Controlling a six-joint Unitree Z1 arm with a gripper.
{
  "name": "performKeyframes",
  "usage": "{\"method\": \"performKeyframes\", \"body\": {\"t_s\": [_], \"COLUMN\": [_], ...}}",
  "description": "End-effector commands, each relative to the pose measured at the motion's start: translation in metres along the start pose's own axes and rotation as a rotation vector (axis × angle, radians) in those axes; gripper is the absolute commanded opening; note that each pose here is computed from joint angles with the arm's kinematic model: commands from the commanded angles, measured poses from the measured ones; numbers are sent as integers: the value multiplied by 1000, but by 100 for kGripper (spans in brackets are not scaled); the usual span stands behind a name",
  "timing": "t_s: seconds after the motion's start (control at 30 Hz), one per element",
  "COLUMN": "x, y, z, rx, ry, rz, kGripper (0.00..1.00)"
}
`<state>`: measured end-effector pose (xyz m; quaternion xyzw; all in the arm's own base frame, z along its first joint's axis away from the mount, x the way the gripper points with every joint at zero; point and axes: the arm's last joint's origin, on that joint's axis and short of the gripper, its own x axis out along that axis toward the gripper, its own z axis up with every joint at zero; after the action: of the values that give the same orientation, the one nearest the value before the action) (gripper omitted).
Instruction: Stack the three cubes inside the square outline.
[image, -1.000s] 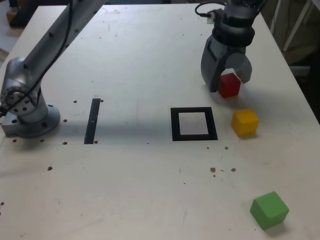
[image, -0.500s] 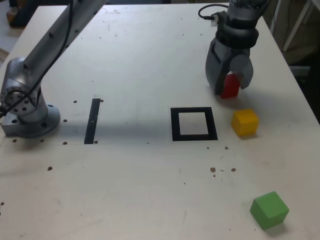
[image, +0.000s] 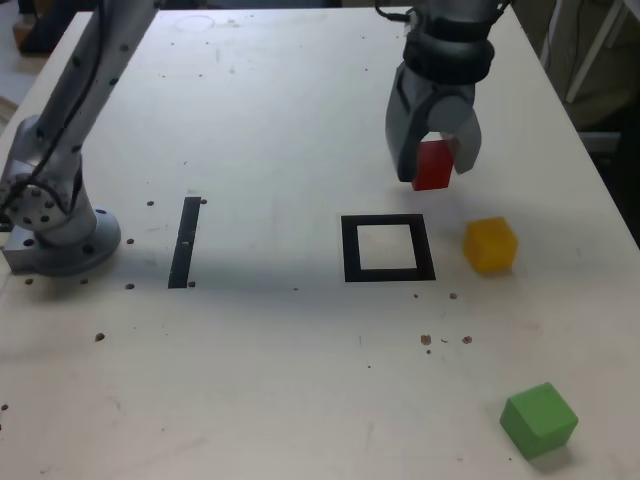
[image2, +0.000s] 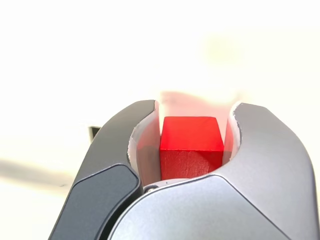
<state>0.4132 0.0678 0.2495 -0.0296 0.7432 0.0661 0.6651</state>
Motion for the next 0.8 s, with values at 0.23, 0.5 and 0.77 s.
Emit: {"method": "performKeyframes", "body": {"t_s": [0.23,0.5,0.77], "x": [-1,2,10], "y": [-14,-29,-51], "z": [-45,-66,-71], "rx": [84,144,177], "ry": [-26,-51,-44], "rz": [-29,-28,-27], "kGripper": [33,33,33]}}
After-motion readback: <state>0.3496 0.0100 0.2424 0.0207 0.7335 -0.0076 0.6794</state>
